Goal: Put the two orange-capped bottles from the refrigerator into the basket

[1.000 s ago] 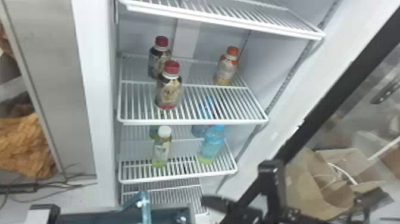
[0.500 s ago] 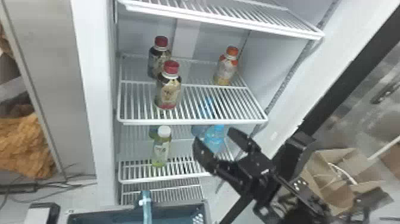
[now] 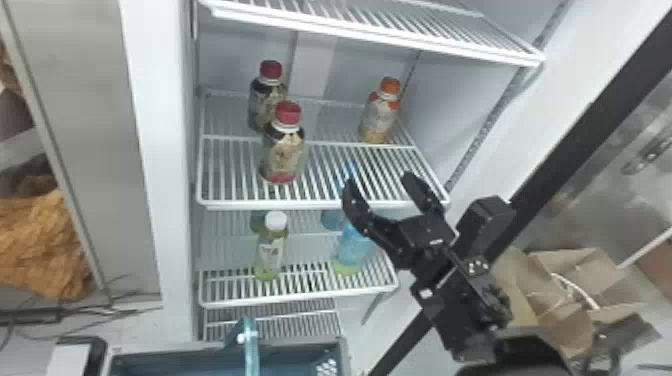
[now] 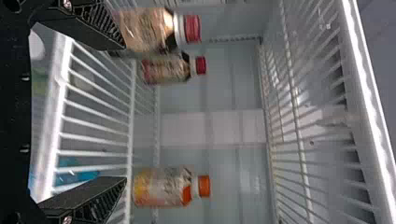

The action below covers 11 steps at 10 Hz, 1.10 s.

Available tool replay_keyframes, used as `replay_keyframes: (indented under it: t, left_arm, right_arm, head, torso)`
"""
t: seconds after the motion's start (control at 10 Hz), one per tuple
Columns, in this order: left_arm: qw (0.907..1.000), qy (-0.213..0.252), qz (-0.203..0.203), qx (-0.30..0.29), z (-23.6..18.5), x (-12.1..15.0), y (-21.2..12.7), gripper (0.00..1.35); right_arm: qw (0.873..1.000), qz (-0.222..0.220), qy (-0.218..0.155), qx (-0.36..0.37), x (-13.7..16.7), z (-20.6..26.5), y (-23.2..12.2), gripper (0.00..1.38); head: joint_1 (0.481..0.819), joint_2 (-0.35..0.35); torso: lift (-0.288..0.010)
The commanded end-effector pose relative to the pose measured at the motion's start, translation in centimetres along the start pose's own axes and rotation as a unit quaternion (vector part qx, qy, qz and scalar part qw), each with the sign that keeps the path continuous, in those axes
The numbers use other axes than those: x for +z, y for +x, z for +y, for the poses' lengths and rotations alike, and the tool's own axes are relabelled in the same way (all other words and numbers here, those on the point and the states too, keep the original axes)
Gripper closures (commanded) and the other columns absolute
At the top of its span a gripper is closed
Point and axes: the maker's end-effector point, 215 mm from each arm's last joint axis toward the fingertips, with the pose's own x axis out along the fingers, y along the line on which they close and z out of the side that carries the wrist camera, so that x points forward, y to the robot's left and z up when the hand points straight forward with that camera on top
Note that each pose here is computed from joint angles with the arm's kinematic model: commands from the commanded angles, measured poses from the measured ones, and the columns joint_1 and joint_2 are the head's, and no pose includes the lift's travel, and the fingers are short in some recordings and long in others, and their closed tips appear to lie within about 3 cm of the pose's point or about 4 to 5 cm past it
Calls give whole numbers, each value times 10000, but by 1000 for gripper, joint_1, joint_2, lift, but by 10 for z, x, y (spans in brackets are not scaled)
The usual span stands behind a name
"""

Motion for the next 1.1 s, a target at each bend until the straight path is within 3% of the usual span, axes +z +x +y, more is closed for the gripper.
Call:
replay_keyframes:
  t: [0.0, 0.7, 1.0]
  left_arm:
    - [10000, -8, 25, -22, -1, -1, 1, 1197]
    - [10000, -16, 10, -40, -1, 1, 1, 1197]
    - [10000, 11, 18, -33, -1, 2, 1, 1197]
  right_arm:
    - [9997, -189, -145, -110, 9, -15, 19, 39]
    - [9942, -626, -599, -643, 38, -74, 76, 19]
    - [9918, -602, -769, -828, 34, -90, 107, 10]
  head:
    - [695, -350]
    - [695, -350]
    - [695, -350]
  torso:
    - [-40]
    - [-40]
    - [-40]
